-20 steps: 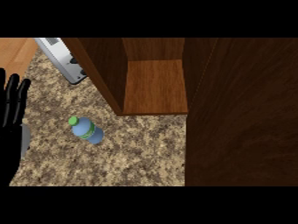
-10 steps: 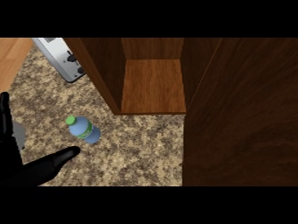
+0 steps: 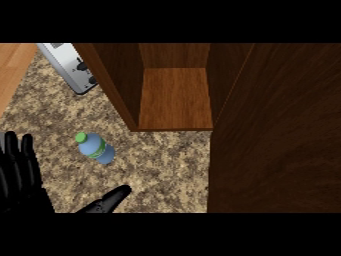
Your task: Pick up the bottled water, place it into the cabinet and close the cabinet
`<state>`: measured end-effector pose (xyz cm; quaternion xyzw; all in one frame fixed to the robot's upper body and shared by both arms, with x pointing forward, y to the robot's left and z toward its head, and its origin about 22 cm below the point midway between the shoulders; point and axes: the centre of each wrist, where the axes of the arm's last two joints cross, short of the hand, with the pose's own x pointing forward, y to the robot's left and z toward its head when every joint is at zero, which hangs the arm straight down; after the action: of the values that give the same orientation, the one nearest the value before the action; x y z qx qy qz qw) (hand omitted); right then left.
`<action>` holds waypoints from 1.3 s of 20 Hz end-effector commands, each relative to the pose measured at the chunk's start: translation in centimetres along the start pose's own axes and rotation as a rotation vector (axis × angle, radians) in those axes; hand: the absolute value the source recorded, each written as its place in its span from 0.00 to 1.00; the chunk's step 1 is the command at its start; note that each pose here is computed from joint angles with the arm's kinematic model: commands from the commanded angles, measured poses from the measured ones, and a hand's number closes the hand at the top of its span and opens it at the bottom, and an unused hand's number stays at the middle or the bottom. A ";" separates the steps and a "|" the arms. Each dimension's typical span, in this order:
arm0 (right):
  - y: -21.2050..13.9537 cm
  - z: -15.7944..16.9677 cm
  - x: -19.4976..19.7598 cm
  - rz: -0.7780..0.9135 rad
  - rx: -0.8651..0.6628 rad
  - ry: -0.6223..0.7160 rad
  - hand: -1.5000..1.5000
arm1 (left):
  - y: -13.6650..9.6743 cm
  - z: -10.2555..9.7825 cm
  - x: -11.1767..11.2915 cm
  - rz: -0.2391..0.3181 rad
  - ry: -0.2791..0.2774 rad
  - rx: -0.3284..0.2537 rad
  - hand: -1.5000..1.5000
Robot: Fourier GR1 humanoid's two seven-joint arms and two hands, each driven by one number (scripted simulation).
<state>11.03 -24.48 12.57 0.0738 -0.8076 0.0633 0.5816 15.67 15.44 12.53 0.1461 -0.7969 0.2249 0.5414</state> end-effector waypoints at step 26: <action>1.1 5.4 4.9 -0.008 0.014 -0.011 0.00 | 0.3 2.0 -3.3 -0.049 0.135 0.113 0.00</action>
<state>6.30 -25.22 11.48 0.0720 -0.7932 0.0674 0.6009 14.72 14.96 10.43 0.1747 -0.7545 0.2537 0.5794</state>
